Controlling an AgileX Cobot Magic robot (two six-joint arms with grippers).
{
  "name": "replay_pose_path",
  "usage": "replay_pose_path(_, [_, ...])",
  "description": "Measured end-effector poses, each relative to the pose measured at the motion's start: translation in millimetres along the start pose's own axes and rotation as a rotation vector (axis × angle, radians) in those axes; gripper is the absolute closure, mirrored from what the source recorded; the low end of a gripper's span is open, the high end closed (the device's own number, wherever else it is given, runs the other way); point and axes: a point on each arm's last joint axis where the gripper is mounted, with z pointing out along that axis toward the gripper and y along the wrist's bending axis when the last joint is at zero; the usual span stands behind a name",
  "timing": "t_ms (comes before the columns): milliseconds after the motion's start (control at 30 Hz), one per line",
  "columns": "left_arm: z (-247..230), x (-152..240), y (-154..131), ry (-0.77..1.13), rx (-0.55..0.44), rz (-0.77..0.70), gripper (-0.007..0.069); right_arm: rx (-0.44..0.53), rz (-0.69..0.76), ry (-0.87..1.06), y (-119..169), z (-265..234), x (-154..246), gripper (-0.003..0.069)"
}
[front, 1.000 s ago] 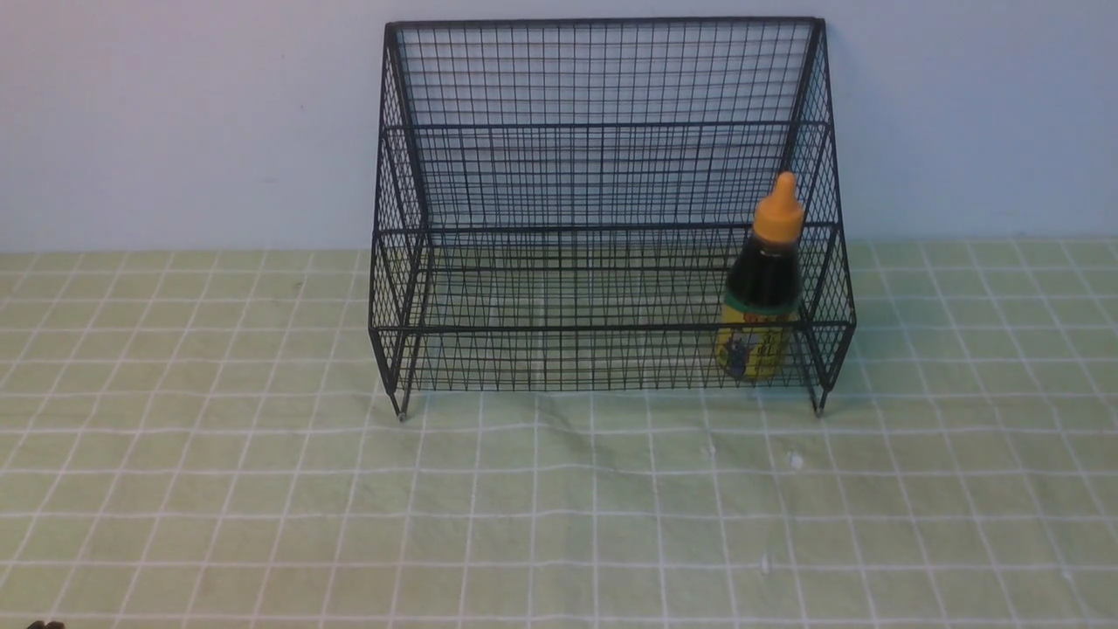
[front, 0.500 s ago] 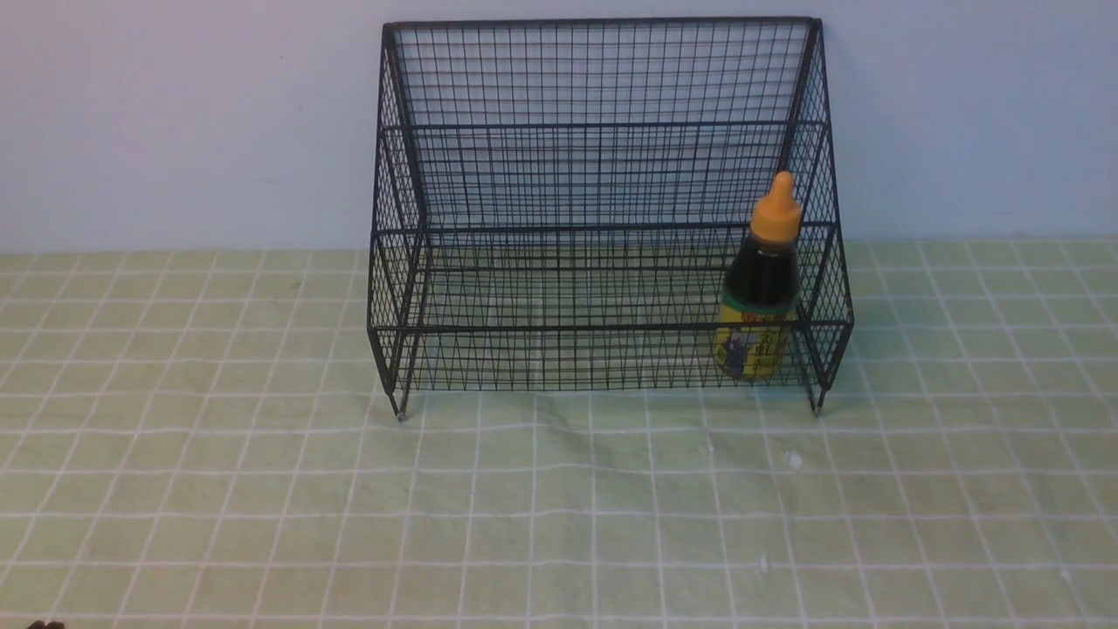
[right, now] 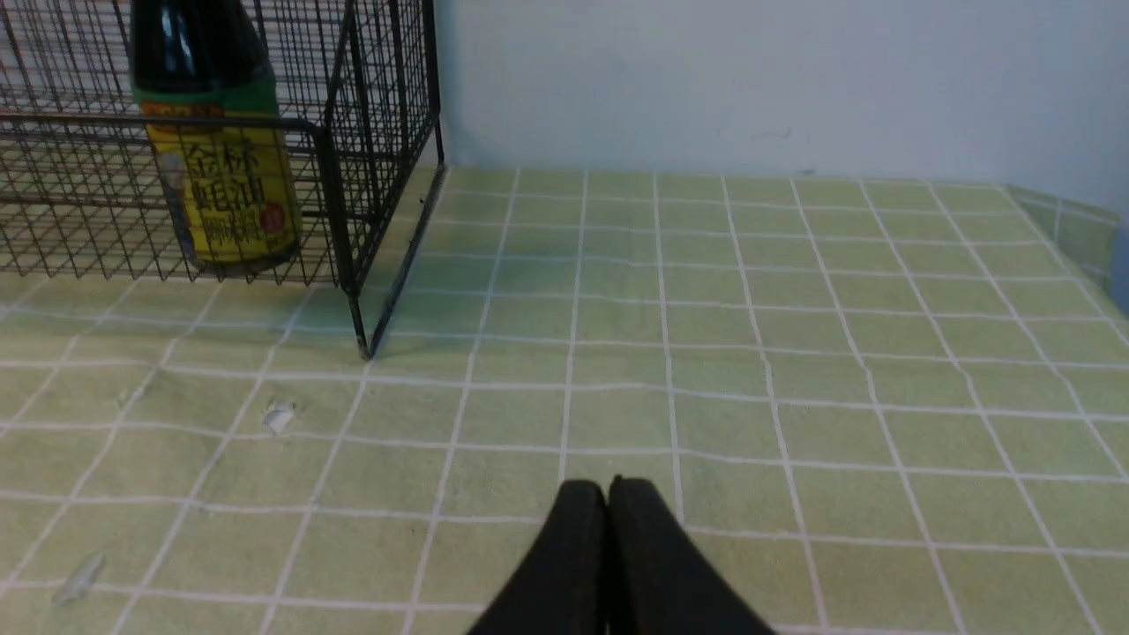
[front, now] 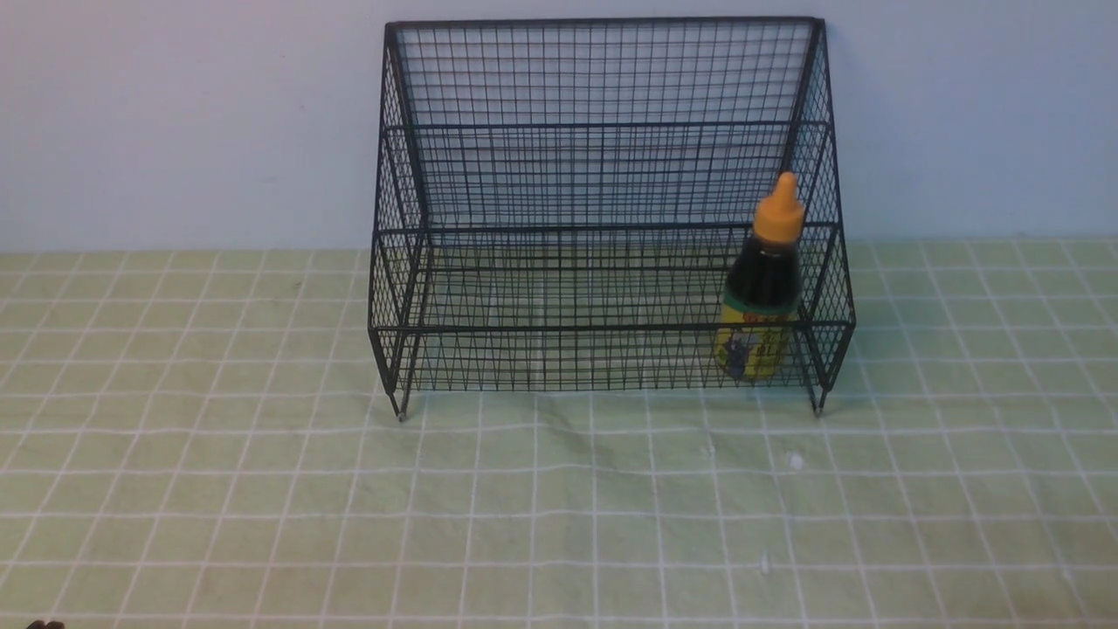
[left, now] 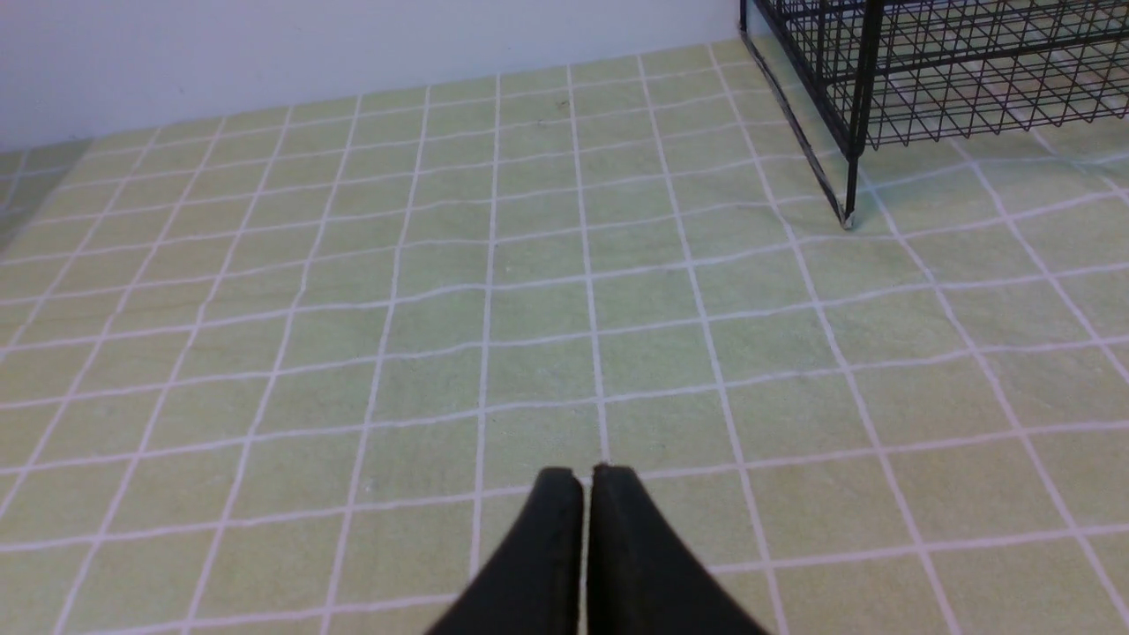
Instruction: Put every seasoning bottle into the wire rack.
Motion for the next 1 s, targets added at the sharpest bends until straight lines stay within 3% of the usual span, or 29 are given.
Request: replay_pose_path(1000, [0.0,0.0,0.0,0.0,0.0,0.0,0.0632,0.001,0.0,0.0,-0.1,0.1,0.2,0.0675])
